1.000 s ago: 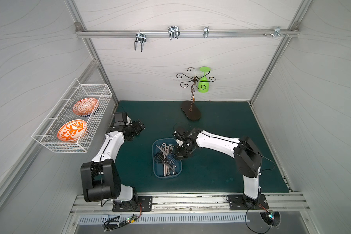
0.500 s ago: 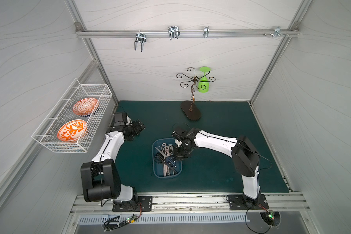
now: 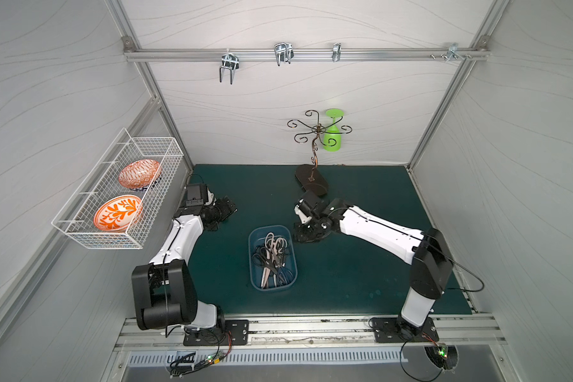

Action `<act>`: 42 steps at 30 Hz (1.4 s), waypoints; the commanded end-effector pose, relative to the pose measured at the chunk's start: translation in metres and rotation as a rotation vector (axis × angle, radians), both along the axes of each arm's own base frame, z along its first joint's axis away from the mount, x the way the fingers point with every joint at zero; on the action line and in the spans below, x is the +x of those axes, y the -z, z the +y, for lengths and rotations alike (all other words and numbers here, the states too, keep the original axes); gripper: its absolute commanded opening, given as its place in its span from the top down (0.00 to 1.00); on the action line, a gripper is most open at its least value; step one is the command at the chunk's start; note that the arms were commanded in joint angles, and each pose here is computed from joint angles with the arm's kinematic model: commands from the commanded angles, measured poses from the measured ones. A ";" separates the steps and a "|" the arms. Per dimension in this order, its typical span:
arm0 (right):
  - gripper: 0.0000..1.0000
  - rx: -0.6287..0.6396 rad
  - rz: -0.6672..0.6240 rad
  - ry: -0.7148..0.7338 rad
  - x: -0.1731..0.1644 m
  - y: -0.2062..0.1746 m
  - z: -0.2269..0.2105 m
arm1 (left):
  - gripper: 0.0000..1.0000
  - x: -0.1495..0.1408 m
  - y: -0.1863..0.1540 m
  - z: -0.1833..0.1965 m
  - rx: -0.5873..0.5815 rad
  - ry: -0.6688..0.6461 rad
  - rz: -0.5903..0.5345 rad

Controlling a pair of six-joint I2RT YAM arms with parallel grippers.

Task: Put the scissors into the storage box
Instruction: Place the scissors in the storage box, then reset both arms

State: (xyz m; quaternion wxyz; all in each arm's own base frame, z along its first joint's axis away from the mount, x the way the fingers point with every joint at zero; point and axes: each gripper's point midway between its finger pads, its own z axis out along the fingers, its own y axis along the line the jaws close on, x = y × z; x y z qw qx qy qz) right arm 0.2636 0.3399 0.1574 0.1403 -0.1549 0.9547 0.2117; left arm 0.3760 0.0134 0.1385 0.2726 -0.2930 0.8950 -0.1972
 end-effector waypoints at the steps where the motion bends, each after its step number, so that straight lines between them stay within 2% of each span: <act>1: 0.40 -0.109 -0.200 0.080 0.057 -0.012 -0.075 | 0.09 0.004 -0.013 0.013 0.087 -0.014 -0.064; 2: 0.33 -0.143 -0.252 0.128 0.074 -0.014 -0.103 | 0.09 0.003 -0.013 0.017 0.112 -0.023 -0.073; 3: 0.30 -0.163 -0.294 0.167 0.088 -0.015 -0.129 | 0.08 0.003 -0.013 0.022 0.144 -0.034 -0.082; 6: 0.29 -0.202 -0.400 0.290 0.120 -0.008 -0.206 | 0.06 0.000 -0.015 0.042 0.262 -0.084 -0.100; 9: 0.29 -0.218 -0.443 0.406 0.134 0.009 -0.269 | 0.01 0.000 -0.013 0.059 0.369 -0.116 -0.119; 14: 0.28 -0.226 -0.425 0.515 0.140 0.049 -0.325 | 0.01 0.001 0.000 0.071 0.471 -0.147 -0.219; 17: 0.28 -0.176 -0.557 0.484 0.147 0.054 -0.323 | 0.00 0.007 0.003 0.069 0.506 -0.124 -0.334; 20: 0.26 -0.096 -0.714 0.438 0.149 0.046 -0.311 | 0.00 0.017 0.010 0.065 0.520 -0.083 -0.356; 22: 0.25 -0.066 -0.727 0.415 0.149 0.050 -0.305 | 0.01 0.024 0.013 0.062 0.550 -0.060 -0.415; 25: 0.25 -0.053 -0.750 0.373 0.146 0.061 -0.296 | 0.03 0.024 0.030 0.050 0.579 0.004 -0.404; 28: 0.25 -0.065 -0.792 0.354 0.142 0.070 -0.292 | 0.01 0.018 0.035 0.027 0.678 0.050 -0.514; 29: 0.23 -0.058 -0.800 0.347 0.140 0.071 -0.290 | 0.01 0.019 0.037 0.022 0.701 0.062 -0.528; 30: 0.16 -0.055 -0.806 0.337 0.138 0.073 -0.288 | 0.01 0.020 0.040 0.018 0.722 0.072 -0.527; 31: 0.05 -0.046 -0.811 0.323 0.138 0.073 -0.286 | 0.01 0.021 0.044 0.017 0.735 0.078 -0.519; 32: 0.01 -0.041 -0.812 0.310 0.137 0.074 -0.284 | 0.01 0.023 0.045 0.017 0.744 0.072 -0.523; 42: 0.01 -0.031 -0.815 0.299 0.136 0.075 -0.282 | 0.01 0.021 0.047 0.018 0.740 0.066 -0.509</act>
